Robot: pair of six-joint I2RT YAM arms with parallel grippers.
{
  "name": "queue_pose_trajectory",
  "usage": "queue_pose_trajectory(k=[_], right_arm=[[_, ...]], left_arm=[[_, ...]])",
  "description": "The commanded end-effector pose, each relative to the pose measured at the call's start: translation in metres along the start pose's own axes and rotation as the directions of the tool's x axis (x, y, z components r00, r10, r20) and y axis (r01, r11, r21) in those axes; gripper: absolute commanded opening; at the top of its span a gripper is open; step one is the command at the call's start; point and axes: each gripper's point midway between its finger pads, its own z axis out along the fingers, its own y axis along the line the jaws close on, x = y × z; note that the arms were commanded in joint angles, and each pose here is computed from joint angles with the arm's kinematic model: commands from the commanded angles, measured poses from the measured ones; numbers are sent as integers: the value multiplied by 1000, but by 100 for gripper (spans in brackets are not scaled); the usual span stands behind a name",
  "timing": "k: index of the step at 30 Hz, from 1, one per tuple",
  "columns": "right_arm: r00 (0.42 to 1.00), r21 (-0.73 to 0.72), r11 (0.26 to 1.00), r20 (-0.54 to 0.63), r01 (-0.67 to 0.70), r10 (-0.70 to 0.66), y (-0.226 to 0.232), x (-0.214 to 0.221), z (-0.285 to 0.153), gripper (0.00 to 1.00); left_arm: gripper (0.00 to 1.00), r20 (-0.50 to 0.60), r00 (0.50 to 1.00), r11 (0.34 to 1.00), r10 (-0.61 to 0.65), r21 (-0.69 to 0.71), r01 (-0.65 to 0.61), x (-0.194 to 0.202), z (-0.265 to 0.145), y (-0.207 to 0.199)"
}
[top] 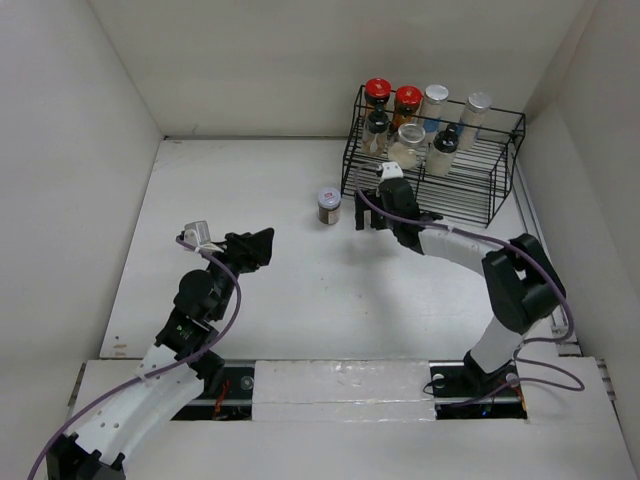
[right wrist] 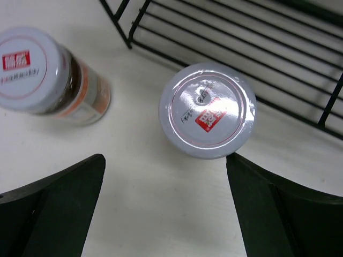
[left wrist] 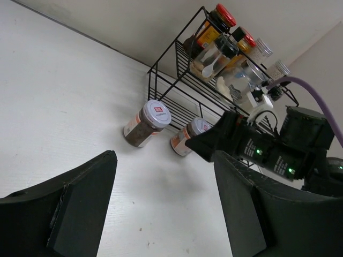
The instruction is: Organize the condiment bottles
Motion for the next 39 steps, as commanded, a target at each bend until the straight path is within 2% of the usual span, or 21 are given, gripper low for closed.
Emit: queue_pose_trajectory(k=[1,7,10,14,17,18,22,24,27,30,32,34,36,37,39], right_arm=[[992,62,998,125,-10,2,-4,-48,11,100],[996,155,987,86,-32,19,-25,-30,30,95],[992,154,987,120,-40,21,-25,-45,36,88],[988,164,986,154,-36,11,-27,-63,45,89],[989,163,986,148,-30,5,-28,-61,59,89],[988,161,986,157,-33,7,-27,-63,61,87],[989,172,985,149,-31,5,-30,-54,67,59],[985,149,988,172,-50,24,-18,-52,51,49],[974,122,991,226,-59,30,-4,-57,19,43],[965,103,993,260,-64,35,0,-70,-13,41],[942,79,994,331,-81,50,-4,-97,-54,41],[918,67,991,388,-112,78,-20,-122,-95,41],[903,75,988,419,-138,94,-39,-134,-117,41],[901,121,979,422,-165,99,-63,-136,-125,41],[869,153,965,481,-211,114,-86,-152,-148,40]], left_arm=[[69,58,998,997,-13,75,8,-23,0,-23],[69,60,998,996,-16,90,10,-24,-2,-26],[69,47,999,996,-13,93,8,-20,-2,-25],[69,41,999,995,-12,102,8,-18,-1,-27],[69,33,999,995,-9,96,6,-18,0,-27],[69,39,999,995,-12,101,7,-20,0,-28],[69,40,999,995,-12,101,8,-20,0,-29],[69,40,999,995,-12,101,8,-18,-1,-27],[69,40,999,995,-12,101,8,-18,-1,-27],[69,35,999,994,-11,109,8,-18,-1,-28],[69,28,1000,995,-9,104,6,-16,-1,-27],[69,28,1000,995,-9,104,6,-16,-1,-27],[69,30,1000,993,-11,117,7,-17,-3,-30],[69,29,999,993,-20,117,16,-17,-3,-30],[69,25,999,991,-21,135,18,-17,-5,-33]])
